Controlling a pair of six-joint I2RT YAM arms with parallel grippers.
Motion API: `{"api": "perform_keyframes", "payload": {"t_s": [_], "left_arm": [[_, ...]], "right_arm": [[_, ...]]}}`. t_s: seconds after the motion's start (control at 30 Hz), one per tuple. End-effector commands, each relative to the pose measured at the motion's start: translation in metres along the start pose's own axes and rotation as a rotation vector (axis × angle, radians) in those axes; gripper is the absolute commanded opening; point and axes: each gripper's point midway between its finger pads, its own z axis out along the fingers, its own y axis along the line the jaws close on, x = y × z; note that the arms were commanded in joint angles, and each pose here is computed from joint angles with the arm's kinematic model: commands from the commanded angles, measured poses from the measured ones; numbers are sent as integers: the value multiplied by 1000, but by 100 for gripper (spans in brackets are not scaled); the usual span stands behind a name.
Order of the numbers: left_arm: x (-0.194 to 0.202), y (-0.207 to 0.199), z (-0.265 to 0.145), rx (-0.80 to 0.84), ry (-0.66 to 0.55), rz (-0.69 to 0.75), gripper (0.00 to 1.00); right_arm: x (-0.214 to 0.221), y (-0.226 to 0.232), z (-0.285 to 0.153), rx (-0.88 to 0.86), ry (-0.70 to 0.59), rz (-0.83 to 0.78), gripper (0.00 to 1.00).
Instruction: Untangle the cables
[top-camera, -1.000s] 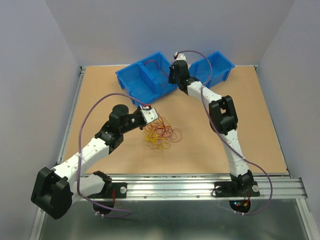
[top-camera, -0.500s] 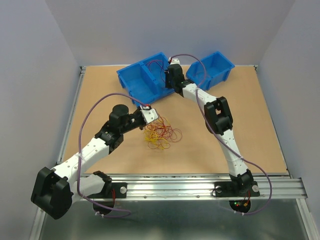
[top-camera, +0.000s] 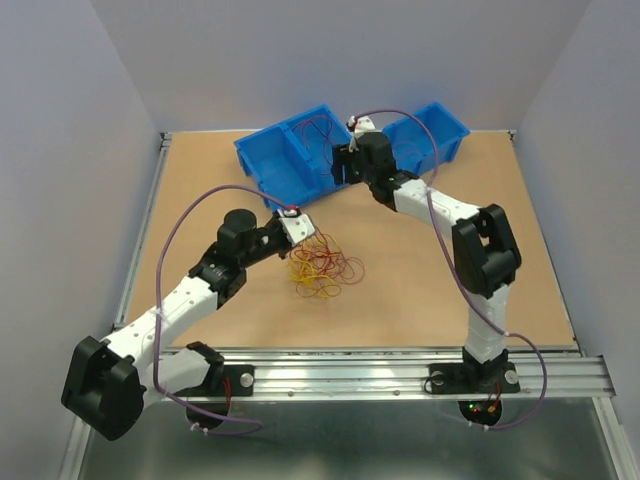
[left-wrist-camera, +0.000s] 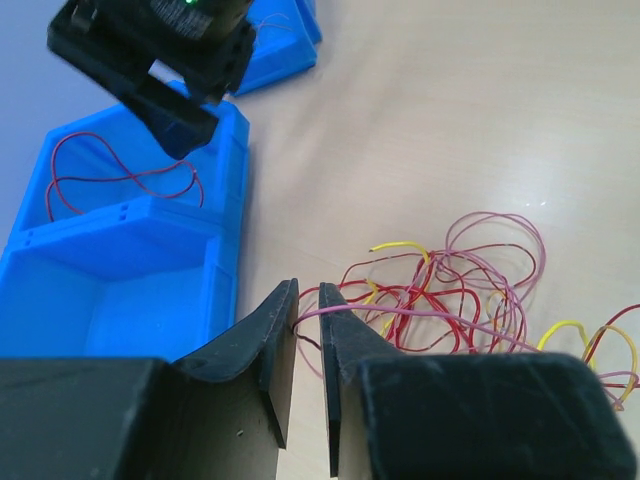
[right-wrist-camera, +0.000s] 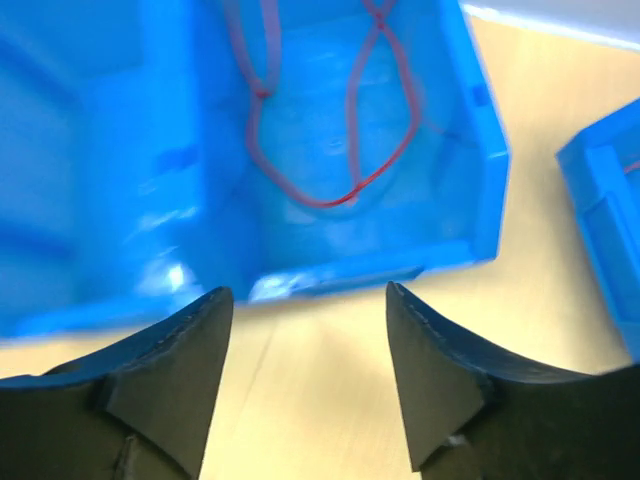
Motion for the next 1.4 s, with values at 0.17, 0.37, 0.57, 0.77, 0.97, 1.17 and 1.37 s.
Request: {"api": "perform_keyframes", "payload": {"t_s": [0.17,0.37,0.57,0.77,0.97,1.17,1.37], "left_arm": [[-80,45,-32,-211,-203,-49,27],[-137,70,-47,-251,-293,-105,25],[-221,69,-55,-96,-460,-166,23],[-223,75,-42,-91,-459,-200,19],[-152,80,-33,-262,-366,-159,39],[-105,91,-33,-414,-296,-200,41],[-92,121,-46,-548,-299,-319,45]], "right_arm": [[-33,78,-137,-519,-339,-152,75],[0,107,-209,-735,-419,-161,79],[10,134,-256,-854,-467,-189,79],[10,136,-258,-835,-439,-133,83],[54,140,-236,-685,-51,-132,100],[89,167,-262,-711,13,-291,87],[117,203,-263,-756,83,-443,73]]}}
